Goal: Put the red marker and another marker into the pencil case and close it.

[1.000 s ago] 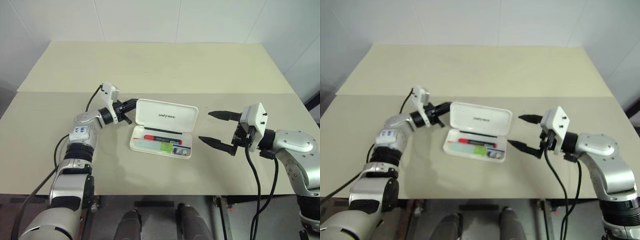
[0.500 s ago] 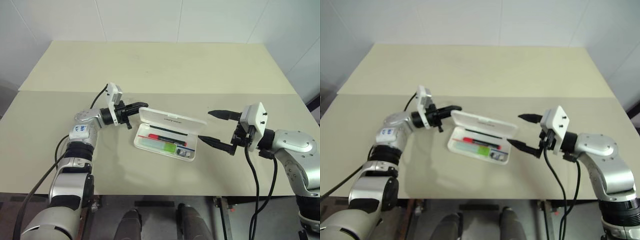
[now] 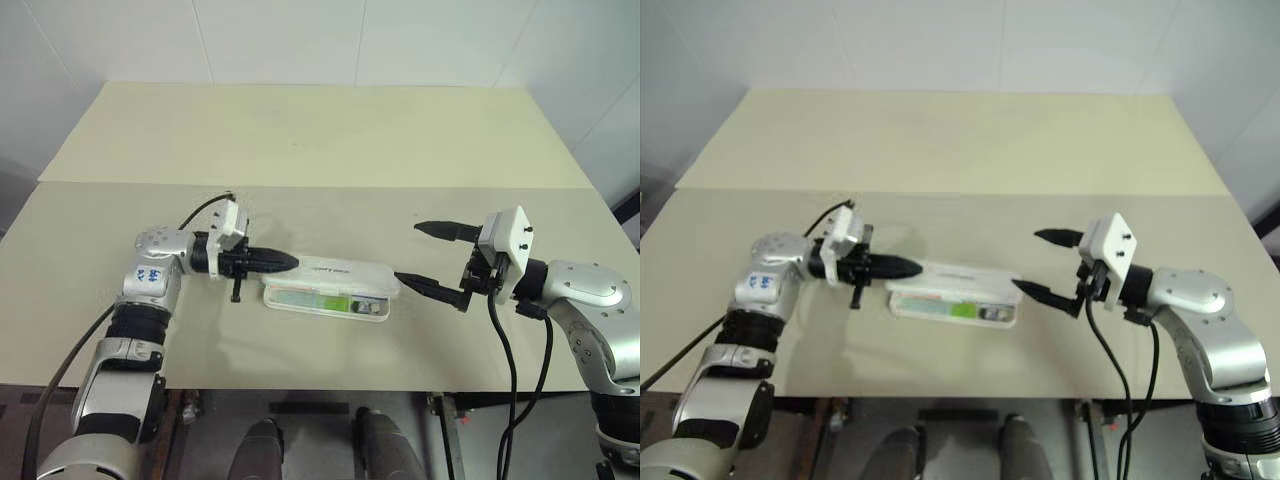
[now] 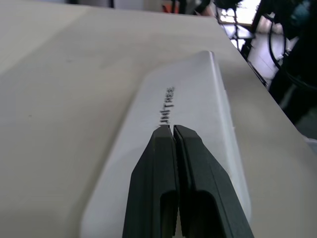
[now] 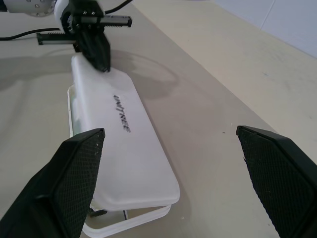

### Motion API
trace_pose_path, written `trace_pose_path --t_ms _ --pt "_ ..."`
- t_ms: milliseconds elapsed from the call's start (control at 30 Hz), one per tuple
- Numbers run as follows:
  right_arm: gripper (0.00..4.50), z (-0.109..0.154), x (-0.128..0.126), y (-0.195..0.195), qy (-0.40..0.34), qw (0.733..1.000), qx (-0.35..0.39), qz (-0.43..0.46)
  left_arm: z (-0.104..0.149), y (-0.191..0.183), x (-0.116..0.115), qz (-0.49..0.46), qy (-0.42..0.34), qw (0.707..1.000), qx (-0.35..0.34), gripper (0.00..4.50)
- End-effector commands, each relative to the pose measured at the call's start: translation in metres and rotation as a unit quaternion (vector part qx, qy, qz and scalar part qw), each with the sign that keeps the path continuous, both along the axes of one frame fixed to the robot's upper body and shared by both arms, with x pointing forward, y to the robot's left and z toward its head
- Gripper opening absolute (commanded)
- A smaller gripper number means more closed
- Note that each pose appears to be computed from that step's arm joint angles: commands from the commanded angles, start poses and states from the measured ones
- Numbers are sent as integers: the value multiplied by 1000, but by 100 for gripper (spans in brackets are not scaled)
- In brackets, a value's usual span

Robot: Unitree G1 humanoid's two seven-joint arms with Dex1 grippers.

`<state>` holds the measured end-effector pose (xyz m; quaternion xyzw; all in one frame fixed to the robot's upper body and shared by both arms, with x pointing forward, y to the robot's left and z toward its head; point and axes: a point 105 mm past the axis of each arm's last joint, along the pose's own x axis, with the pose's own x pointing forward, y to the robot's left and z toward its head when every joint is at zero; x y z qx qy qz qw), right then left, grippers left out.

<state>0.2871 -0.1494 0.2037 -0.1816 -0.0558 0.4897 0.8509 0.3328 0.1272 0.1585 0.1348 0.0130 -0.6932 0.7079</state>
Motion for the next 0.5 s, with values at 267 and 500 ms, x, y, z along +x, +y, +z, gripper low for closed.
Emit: trace_pose_path --t_ms 267,500 --pt "450 -5 -16 2 28 999 -9 22 -23 -12 -16 -48 23 995 79 3" --pt "450 -12 -34 -1 74 996 -17 44 -31 -20 -9 -28 30 995 93 3"
